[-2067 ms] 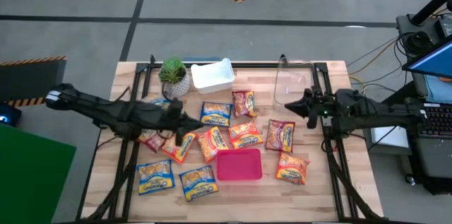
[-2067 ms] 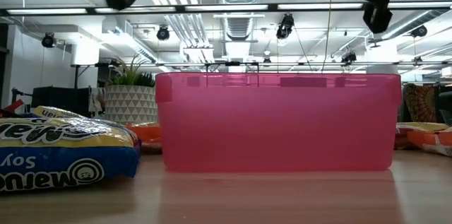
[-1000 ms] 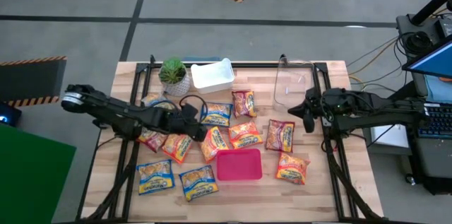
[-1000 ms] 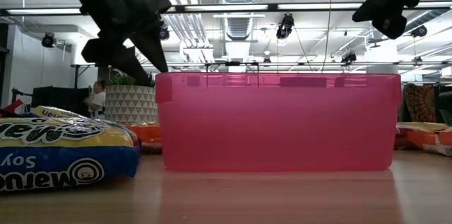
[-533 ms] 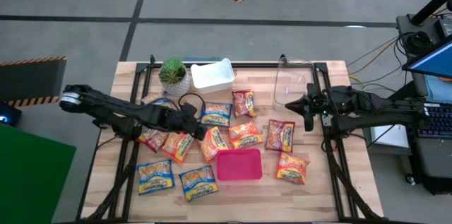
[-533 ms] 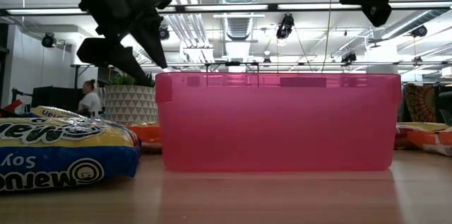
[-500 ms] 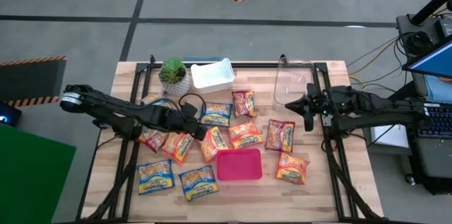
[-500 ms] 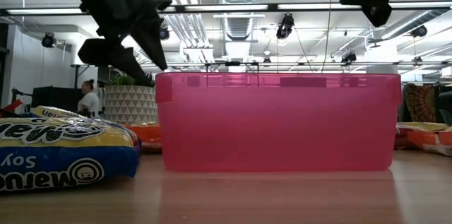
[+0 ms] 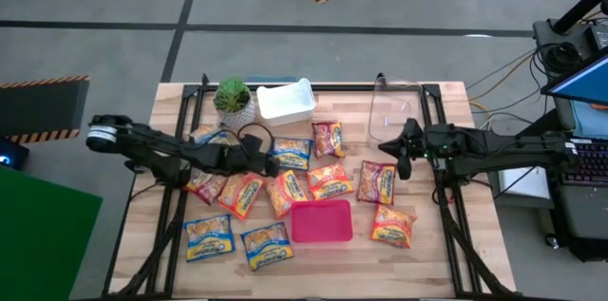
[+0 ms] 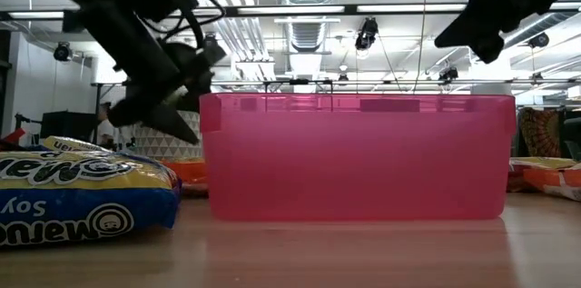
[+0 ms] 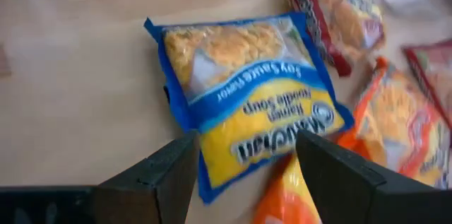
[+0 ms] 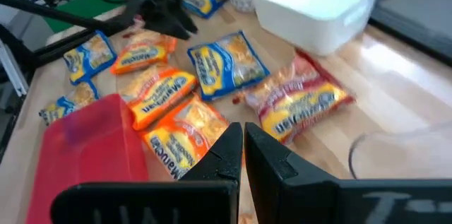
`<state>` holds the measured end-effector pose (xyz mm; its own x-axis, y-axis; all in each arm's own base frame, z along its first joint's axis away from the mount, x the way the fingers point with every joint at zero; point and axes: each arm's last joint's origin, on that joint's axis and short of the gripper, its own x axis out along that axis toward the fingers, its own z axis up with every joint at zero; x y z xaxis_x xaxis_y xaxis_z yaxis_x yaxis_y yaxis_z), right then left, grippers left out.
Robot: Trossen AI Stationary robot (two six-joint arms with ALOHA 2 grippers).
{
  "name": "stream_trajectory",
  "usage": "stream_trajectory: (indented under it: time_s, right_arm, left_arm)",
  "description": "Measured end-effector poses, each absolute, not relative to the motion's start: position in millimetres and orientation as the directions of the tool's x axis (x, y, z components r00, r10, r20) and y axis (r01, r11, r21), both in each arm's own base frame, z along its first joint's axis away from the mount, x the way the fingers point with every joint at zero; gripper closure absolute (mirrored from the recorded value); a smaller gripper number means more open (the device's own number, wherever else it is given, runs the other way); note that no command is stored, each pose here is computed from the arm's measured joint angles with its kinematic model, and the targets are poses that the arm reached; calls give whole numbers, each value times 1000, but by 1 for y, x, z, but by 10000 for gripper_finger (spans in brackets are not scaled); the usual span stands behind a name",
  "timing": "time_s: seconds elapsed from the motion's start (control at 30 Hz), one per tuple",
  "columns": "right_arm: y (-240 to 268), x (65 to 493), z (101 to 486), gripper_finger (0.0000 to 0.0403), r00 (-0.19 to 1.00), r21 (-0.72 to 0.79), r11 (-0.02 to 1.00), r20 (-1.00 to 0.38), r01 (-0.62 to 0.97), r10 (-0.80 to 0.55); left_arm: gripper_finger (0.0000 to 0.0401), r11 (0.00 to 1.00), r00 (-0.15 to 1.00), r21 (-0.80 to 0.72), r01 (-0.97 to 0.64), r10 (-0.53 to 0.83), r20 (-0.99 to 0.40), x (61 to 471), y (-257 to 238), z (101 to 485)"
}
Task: Sort Maruchan noodles
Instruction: Put the blue noodle pack into the white bin
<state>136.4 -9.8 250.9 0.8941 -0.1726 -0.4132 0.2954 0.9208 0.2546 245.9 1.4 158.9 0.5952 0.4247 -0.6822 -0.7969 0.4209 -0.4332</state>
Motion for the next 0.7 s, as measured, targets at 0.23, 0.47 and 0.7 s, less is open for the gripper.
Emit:
stream_trajectory:
  time_s: [0.23, 0.47, 0.7]
  right_arm:
    - [-10, 138, 256, 394, 915, 231, 935, -364, 268, -172]
    - [-10, 138, 254, 394, 914, 212, 941, -368, 262, -172]
    - [-10, 139, 253, 394, 913, 209, 942, -370, 262, -172]
  left_arm:
    - [189, 385, 551, -402, -831, 472, -688, 249, 7, 137]
    - [189, 350, 527, -399, -848, 463, -713, 261, 7, 125]
    - [188, 366, 514, -370, -854, 483, -709, 270, 8, 123]
